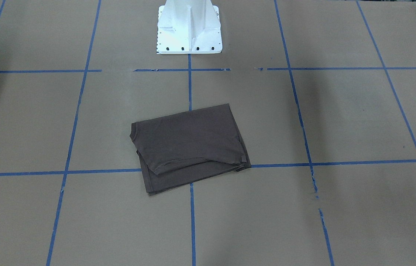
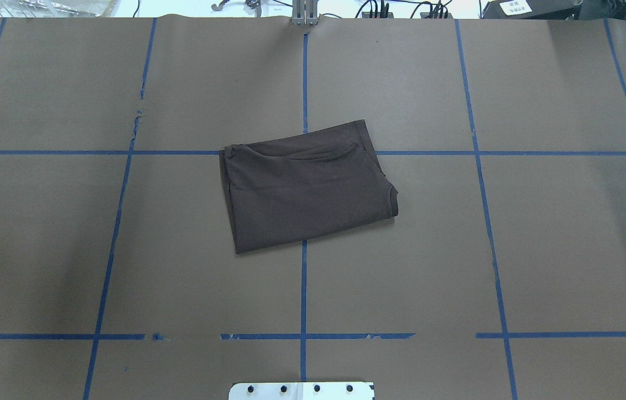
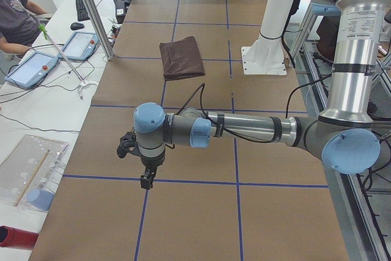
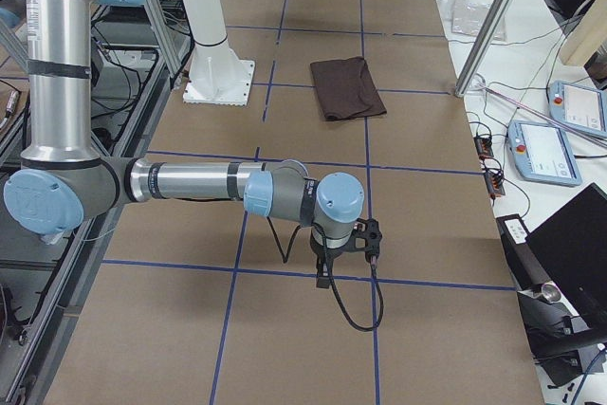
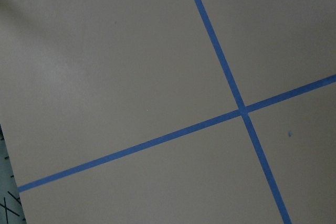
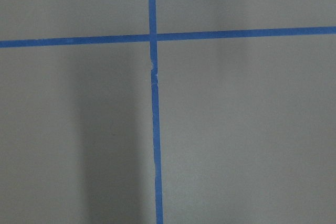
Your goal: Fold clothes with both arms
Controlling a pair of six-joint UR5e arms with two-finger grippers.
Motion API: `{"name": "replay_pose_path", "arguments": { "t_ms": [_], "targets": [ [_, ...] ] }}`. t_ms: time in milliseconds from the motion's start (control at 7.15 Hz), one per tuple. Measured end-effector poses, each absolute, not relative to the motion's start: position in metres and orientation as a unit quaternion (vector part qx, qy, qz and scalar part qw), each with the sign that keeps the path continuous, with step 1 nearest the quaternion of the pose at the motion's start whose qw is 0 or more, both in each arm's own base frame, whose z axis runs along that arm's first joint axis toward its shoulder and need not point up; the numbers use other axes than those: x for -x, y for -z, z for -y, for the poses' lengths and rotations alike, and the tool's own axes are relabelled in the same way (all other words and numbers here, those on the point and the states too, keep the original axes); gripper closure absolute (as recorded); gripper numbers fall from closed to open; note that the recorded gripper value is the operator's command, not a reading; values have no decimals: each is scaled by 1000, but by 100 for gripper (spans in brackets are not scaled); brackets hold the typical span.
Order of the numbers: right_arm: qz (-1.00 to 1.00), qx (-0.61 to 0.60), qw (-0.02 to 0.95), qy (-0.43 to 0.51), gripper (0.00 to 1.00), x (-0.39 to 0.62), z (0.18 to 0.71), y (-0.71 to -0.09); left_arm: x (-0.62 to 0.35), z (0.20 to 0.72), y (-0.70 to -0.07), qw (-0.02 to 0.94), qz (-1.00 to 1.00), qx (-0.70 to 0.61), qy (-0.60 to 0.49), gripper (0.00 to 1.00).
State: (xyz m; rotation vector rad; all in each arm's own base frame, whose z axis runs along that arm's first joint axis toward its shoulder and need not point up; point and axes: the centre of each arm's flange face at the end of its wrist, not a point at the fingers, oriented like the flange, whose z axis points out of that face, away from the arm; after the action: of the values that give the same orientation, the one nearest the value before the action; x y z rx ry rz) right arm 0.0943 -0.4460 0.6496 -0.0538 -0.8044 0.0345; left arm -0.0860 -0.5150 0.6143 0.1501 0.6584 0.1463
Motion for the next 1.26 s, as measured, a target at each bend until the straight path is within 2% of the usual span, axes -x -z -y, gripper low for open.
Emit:
{"name": "replay_pose_path", "arguments": {
  "t_ms": [699, 1259],
  "targets": [
    [402, 22, 915, -39, 0, -111, 438, -656, 82, 513, -630, 940, -330, -54, -63, 0],
    [398, 0, 915, -63, 0, -110, 440, -688, 81, 512, -632, 940, -332, -55, -64, 0]
  ]
}}
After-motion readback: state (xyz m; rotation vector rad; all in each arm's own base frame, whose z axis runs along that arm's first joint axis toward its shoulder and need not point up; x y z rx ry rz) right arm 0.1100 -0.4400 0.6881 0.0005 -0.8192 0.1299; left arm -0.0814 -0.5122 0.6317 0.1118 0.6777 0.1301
